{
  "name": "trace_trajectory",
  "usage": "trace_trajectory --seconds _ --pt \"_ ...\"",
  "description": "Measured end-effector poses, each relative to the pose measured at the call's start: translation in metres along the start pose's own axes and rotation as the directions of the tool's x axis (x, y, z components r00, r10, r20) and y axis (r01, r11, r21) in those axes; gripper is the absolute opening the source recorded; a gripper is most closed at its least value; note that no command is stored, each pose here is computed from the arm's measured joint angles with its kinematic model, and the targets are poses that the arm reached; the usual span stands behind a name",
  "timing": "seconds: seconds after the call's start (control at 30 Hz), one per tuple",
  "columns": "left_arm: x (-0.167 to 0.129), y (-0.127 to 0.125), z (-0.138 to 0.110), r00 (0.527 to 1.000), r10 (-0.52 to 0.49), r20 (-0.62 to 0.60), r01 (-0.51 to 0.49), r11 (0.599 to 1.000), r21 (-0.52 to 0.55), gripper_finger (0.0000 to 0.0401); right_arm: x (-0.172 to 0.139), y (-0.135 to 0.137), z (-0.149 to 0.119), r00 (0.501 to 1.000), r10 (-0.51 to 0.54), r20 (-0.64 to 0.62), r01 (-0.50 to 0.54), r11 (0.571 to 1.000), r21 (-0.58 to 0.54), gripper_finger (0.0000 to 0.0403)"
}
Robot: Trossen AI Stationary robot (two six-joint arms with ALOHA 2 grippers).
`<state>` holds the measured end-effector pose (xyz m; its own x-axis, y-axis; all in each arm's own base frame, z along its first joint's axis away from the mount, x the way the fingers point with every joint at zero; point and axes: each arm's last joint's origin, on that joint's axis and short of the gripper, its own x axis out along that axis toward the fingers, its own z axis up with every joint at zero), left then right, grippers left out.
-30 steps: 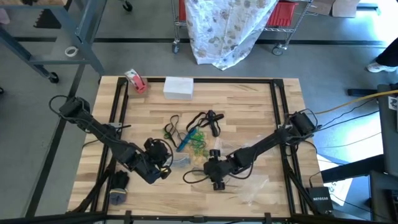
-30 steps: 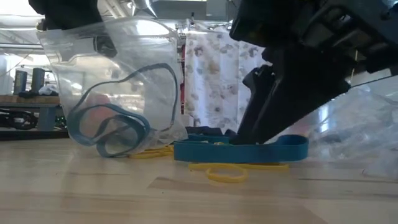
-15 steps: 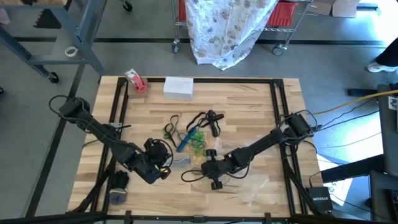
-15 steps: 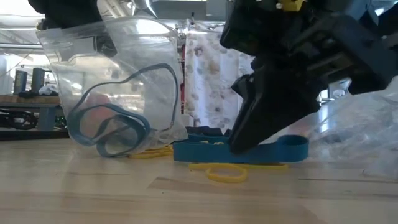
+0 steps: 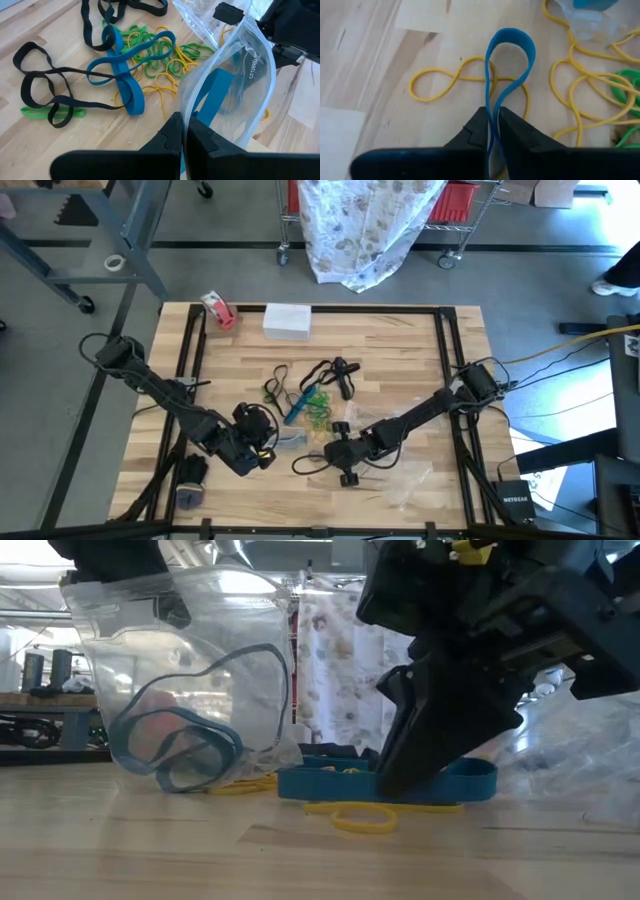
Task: Sort rubber bands
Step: Put the blue rubber band into the transparent zip bag
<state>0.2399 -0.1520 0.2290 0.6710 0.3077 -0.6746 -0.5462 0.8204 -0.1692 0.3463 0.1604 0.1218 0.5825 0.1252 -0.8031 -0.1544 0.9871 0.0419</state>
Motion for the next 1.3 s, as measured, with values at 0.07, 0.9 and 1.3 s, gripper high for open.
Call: trace_trajectory --seconds 0.07,0.9,1.3 --pt "0.0 0.0 0.0 1.0 0.0 0.0 0.0 1.0 0.0 0.0 0.0 0.0 0.0 1.0 0.0 -0.002 0.0 1.0 -0.001 0.0037" --pt "0.0 -0.008 0.004 0.997 -0.065 0.037 0.064 0.997 0.03 0.0 -0.107 -0.003 0.07 0.845 -0.021 0.534 0.069 0.995 -0.071 0.0001" --pt "0.001 -0.016 0.014 0.986 -0.139 0.097 0.135 0.99 0.05 0.0 -0.091 -0.029 0.102 0.561 0.073 0.825 0.016 0.995 -0.098 0.0001"
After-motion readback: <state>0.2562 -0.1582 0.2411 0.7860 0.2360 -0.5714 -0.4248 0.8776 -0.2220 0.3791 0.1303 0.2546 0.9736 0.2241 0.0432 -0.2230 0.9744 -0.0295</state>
